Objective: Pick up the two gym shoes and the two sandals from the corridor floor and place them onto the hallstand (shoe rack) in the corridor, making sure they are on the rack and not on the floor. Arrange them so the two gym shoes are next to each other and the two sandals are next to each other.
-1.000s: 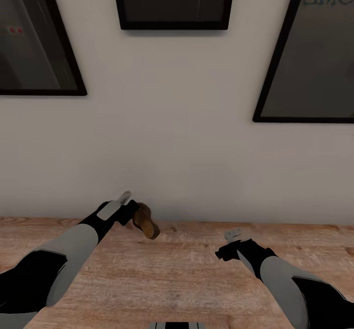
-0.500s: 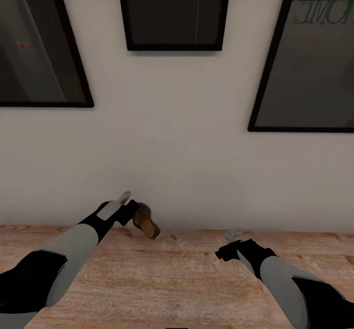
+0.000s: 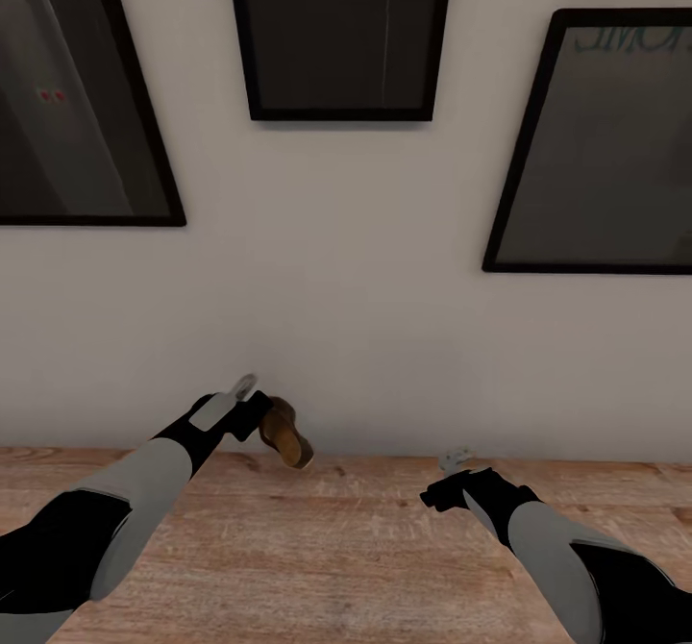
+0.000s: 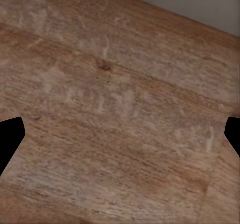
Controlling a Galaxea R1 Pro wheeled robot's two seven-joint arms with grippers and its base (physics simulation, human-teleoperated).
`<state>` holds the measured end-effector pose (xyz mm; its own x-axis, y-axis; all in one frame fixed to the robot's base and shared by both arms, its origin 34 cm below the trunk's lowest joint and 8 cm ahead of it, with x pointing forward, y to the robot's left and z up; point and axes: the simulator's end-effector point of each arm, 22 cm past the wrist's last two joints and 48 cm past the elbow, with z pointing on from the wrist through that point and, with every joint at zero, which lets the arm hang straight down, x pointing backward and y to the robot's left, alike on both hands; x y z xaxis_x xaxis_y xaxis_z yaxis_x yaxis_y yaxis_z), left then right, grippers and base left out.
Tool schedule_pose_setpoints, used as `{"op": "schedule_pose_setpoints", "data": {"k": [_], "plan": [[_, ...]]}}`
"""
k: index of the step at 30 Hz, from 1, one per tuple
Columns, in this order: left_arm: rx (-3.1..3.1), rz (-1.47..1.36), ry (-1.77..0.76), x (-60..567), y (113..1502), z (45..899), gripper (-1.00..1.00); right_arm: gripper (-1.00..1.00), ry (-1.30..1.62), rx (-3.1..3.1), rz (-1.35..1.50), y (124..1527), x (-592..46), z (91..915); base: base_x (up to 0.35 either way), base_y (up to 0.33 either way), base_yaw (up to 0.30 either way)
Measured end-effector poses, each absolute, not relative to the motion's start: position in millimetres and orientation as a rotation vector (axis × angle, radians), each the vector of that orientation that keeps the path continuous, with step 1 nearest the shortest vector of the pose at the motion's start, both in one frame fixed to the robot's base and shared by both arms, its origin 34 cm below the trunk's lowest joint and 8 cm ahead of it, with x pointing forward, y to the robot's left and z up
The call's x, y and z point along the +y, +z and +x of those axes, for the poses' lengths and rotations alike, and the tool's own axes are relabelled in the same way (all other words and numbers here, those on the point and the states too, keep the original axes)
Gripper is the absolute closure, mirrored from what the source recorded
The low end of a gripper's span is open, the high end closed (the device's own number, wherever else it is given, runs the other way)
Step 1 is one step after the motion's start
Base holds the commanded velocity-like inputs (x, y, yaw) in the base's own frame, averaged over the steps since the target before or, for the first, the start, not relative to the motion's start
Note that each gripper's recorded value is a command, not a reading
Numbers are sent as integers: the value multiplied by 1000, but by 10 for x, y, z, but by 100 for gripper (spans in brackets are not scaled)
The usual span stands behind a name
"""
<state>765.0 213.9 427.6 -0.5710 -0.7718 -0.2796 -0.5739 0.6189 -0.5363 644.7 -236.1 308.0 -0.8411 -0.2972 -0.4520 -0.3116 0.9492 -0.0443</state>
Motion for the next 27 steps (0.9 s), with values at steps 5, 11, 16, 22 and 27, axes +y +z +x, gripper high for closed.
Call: {"op": "schedule_pose_setpoints", "data": {"k": [5, 11, 16, 22, 27], "plan": [[2358, -1063, -534, 2138, 4342, 7670, 100, -100, 45, 2642, -437, 3155, -2355, 6458, 0, 0, 0], [2361, -1065, -533, 2139, 4451, 7699, 100, -100, 46, 2646, -437, 3267, -2356, 6481, 0, 0, 0], [2361, -1065, -532, 2139, 4558, 7725, 100, -100, 45, 2645, -437, 3378, -2360, 6511, 0, 0, 0], [2362, -1067, -533, 2139, 4687, 7755, 100, -100, 48, 2644, -438, 3510, -2334, 6544, 0, 0, 0], [2362, -1067, -532, 2139, 4793, 7777, 100, -100, 50, 2644, -439, 3619, -2321, 6568, 0, 0, 0]]}}
